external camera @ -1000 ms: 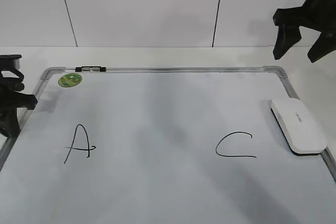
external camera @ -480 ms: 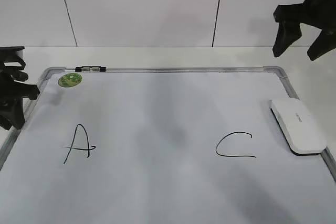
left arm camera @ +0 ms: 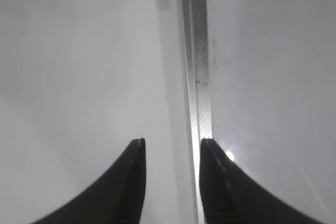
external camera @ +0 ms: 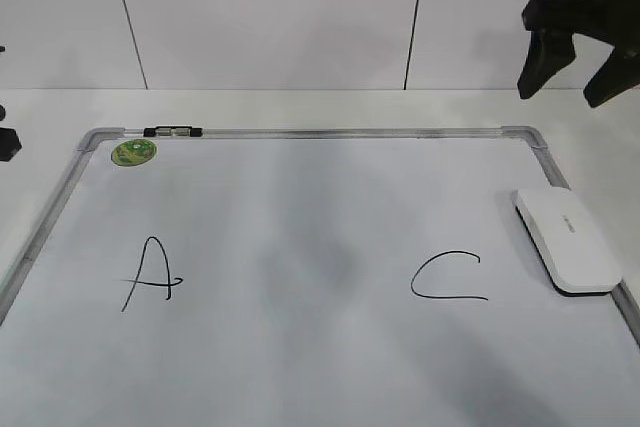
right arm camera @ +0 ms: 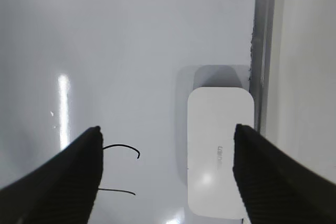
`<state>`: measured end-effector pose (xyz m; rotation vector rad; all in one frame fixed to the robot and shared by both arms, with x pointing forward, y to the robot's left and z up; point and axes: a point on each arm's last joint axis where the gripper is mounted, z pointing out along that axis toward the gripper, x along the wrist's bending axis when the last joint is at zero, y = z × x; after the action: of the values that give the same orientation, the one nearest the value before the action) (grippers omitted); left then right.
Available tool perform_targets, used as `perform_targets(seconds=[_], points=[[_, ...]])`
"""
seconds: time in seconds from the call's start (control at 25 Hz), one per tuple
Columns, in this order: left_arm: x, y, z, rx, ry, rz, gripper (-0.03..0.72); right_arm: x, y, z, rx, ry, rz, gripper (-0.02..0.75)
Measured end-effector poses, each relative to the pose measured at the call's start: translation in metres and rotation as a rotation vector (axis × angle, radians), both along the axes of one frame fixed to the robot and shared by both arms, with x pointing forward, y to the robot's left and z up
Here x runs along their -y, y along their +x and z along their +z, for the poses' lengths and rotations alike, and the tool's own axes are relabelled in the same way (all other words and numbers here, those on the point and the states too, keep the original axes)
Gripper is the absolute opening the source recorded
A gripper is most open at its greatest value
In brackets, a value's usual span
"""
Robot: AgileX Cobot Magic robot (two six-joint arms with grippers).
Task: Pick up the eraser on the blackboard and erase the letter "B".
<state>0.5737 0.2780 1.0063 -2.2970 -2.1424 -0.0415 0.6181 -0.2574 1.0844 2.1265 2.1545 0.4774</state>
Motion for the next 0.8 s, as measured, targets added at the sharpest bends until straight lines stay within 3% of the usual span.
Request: perform_targets(seconds=[0.24,0.52,0.8], points=[[-0.002,-0.014,0.031,0.065,0.003,-0.003,0.267,0.001,-0.017,0.031,0.082,0.006,0.0,0.591],[0.002,-0.054,0.072,0.179,-0.078,0.014,0.281,0.008,-0.078,0.063,0.155,-0.023,0.013,0.59],[-0.001,-0.106,0.097,0.277,-0.097,0.013,0.543,0.015,-0.155,0.079,0.221,-0.029,0.003,0.589]])
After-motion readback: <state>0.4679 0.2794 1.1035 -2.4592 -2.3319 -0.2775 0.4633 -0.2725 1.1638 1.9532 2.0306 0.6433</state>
